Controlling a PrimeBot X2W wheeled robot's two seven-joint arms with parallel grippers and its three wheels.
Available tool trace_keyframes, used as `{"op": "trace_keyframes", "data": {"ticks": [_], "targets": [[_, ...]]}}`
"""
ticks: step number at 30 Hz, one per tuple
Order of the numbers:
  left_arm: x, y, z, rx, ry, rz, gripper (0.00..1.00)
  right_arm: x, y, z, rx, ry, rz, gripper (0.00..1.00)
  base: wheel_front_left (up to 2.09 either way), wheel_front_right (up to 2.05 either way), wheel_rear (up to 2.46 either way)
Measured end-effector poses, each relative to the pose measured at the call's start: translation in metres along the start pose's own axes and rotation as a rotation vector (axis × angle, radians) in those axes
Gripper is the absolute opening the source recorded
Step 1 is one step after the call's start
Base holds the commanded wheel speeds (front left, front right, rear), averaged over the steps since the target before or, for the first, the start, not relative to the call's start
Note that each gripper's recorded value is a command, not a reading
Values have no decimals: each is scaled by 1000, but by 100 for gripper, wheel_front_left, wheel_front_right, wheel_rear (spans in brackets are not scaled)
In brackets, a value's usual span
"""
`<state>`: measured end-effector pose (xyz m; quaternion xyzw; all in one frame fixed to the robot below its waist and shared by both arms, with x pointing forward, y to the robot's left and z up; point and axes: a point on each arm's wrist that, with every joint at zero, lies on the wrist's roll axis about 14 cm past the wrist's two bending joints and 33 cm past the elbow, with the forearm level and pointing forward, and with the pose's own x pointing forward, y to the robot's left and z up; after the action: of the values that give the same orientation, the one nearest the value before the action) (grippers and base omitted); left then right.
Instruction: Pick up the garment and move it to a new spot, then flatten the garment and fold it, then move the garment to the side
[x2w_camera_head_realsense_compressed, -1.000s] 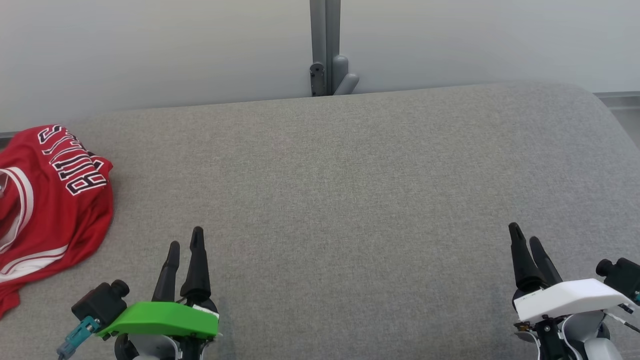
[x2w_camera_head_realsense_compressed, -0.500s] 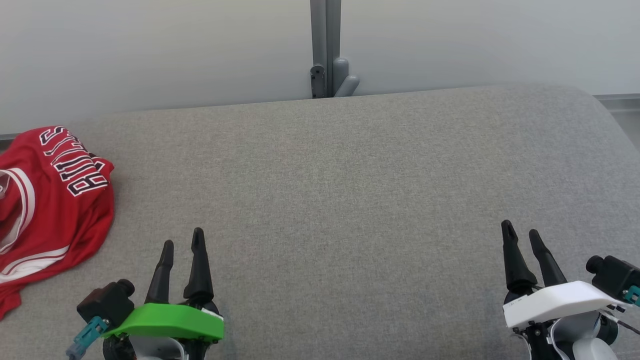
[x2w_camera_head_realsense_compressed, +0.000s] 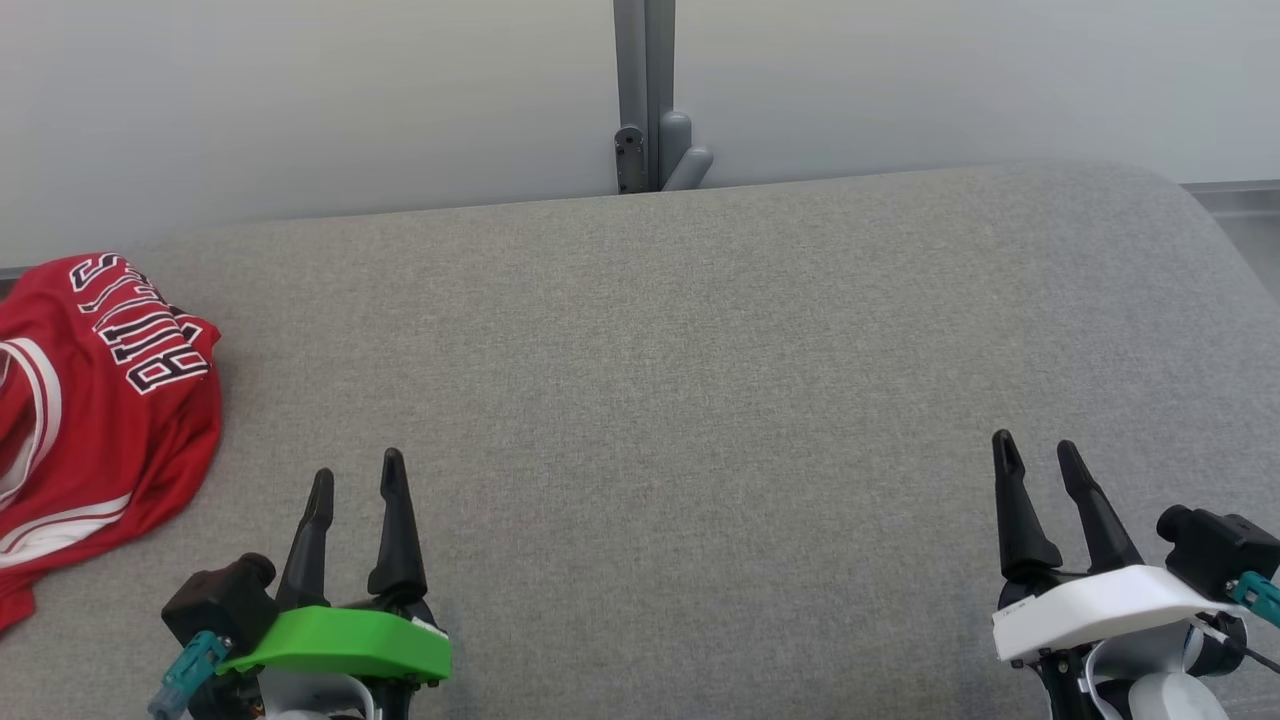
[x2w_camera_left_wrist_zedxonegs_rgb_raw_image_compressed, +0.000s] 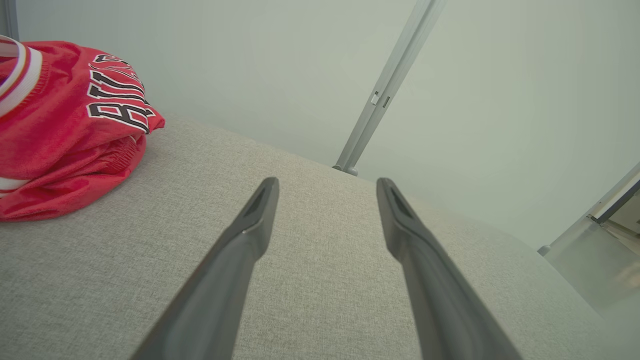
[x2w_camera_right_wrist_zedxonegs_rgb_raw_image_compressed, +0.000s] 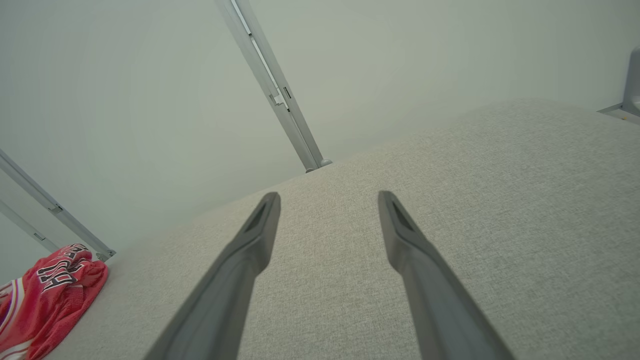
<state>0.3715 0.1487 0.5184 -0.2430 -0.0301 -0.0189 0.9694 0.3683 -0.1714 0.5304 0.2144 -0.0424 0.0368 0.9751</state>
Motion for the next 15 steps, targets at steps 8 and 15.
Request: {"op": "trace_keyframes", "data": {"ticks": [8, 15], "targets": [[1, 0, 3, 72, -15, -5, 100, 1, 7, 2, -74, -17, 28, 100, 0, 0, 0], [1, -5, 6, 166, -34, -28, 100, 2, 18, 3, -137, -31, 66, 100, 0, 0, 0]]}}
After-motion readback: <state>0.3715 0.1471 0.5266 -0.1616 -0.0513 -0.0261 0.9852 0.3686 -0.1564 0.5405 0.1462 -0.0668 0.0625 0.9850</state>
